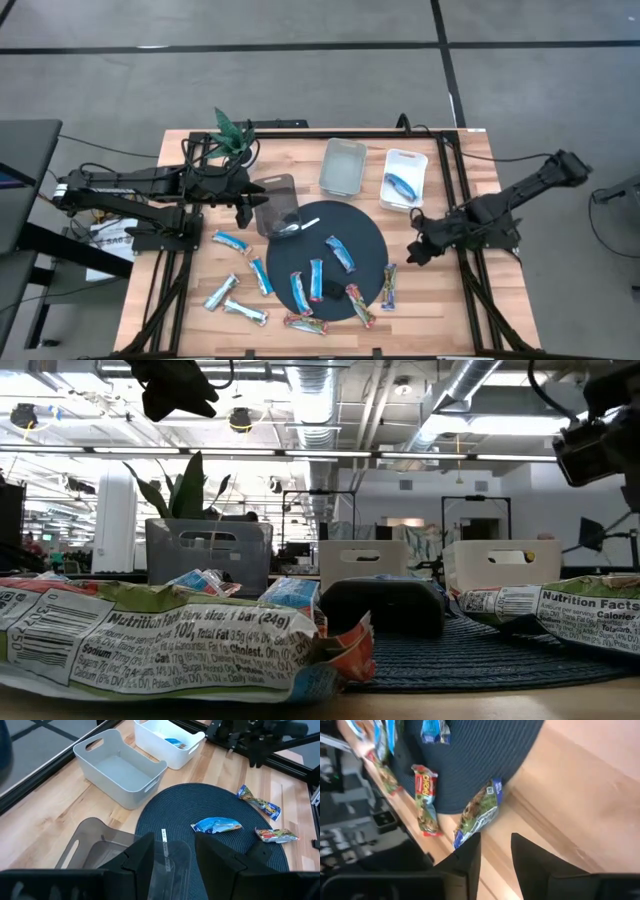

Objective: Pick and place Granola Bars by type
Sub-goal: Put the right blue granola bar into the white bin

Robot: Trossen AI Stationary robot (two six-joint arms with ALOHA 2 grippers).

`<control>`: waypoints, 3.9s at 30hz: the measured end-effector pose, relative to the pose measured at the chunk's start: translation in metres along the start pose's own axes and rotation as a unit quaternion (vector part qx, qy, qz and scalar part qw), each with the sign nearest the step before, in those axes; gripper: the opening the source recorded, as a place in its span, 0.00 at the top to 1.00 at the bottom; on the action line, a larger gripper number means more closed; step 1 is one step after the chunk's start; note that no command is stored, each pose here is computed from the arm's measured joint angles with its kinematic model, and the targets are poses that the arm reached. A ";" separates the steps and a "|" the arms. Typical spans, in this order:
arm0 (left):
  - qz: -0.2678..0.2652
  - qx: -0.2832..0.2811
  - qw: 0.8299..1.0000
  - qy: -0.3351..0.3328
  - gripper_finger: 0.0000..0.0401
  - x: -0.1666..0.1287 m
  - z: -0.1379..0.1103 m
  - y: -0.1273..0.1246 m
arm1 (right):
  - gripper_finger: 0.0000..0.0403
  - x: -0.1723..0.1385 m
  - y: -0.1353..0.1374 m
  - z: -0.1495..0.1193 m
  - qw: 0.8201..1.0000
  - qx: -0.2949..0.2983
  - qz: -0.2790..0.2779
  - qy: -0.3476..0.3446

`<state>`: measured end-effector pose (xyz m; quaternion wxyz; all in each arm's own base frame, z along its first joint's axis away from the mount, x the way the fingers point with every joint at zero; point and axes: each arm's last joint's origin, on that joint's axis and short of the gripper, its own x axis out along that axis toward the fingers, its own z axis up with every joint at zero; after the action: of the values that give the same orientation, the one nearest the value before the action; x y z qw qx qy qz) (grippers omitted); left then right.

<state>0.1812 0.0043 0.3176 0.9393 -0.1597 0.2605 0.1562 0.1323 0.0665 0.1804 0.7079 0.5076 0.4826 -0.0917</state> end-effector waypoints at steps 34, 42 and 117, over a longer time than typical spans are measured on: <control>0.018 0.032 0.999 0.010 0.67 0.000 -0.002 0.002 | 0.39 0.093 0.031 0.003 0.993 0.049 -0.066 0.090; 0.018 0.032 0.999 0.010 0.67 0.000 -0.003 0.002 | 0.39 0.095 0.037 0.014 0.994 0.060 -0.027 0.084; 0.029 0.038 0.999 0.006 0.66 0.000 -0.002 0.003 | 0.84 -0.099 0.010 0.180 0.921 -0.016 -0.376 -0.102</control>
<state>0.1792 0.0057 0.3151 0.9381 -0.1167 0.2765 0.1726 0.1934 -0.1104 0.2671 0.6751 0.2650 0.5642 -0.3946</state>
